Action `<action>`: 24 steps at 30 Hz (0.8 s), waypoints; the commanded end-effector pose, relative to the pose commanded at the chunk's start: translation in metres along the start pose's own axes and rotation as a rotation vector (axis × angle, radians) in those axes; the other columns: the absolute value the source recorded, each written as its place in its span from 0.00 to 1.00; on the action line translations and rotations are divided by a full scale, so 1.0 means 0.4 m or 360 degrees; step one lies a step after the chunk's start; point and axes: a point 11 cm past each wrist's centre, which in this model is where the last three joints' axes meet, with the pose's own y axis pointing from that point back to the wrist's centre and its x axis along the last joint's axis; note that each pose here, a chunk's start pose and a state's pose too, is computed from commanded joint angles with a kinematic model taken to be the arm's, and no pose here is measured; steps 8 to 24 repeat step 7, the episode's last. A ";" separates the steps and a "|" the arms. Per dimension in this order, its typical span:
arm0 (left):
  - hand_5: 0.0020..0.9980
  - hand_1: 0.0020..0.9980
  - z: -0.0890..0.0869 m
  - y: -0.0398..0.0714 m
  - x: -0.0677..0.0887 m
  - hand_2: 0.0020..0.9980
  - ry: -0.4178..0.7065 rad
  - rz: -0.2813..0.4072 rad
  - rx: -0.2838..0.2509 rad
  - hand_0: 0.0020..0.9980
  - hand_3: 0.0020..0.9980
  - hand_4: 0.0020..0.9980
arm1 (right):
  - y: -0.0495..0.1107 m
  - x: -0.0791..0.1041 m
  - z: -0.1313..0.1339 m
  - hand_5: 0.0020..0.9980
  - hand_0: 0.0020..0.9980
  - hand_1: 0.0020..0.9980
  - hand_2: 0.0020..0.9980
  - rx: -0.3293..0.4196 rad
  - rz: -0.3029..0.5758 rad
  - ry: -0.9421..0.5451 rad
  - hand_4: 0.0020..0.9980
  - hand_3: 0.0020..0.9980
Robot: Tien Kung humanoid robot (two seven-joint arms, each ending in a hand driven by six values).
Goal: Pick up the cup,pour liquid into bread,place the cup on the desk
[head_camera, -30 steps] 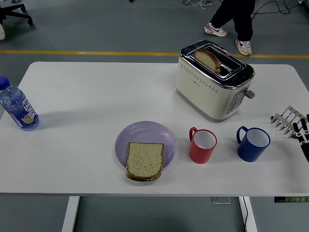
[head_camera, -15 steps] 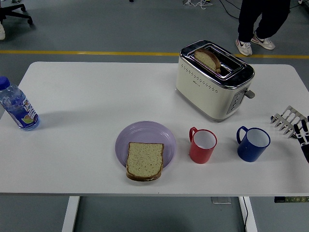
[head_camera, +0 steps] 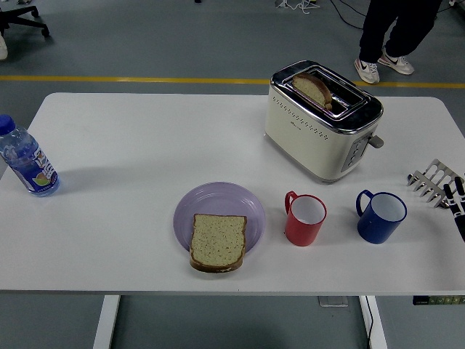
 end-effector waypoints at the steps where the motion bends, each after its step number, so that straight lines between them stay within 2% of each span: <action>1: 1.00 0.74 0.001 0.000 0.001 0.74 0.0000 0.0001 -0.0001 0.67 0.63 0.39 | 0.000 0.000 -0.001 0.05 0.64 0.63 0.67 0.0002 0.0000 -0.0003 0.60 0.62; 24: 1.00 0.74 0.002 0.000 0.001 0.74 0.0003 0.0003 -0.0004 0.67 0.63 0.39 | 0.000 0.001 -0.002 0.05 0.64 0.63 0.67 0.0005 0.0002 -0.0017 0.60 0.62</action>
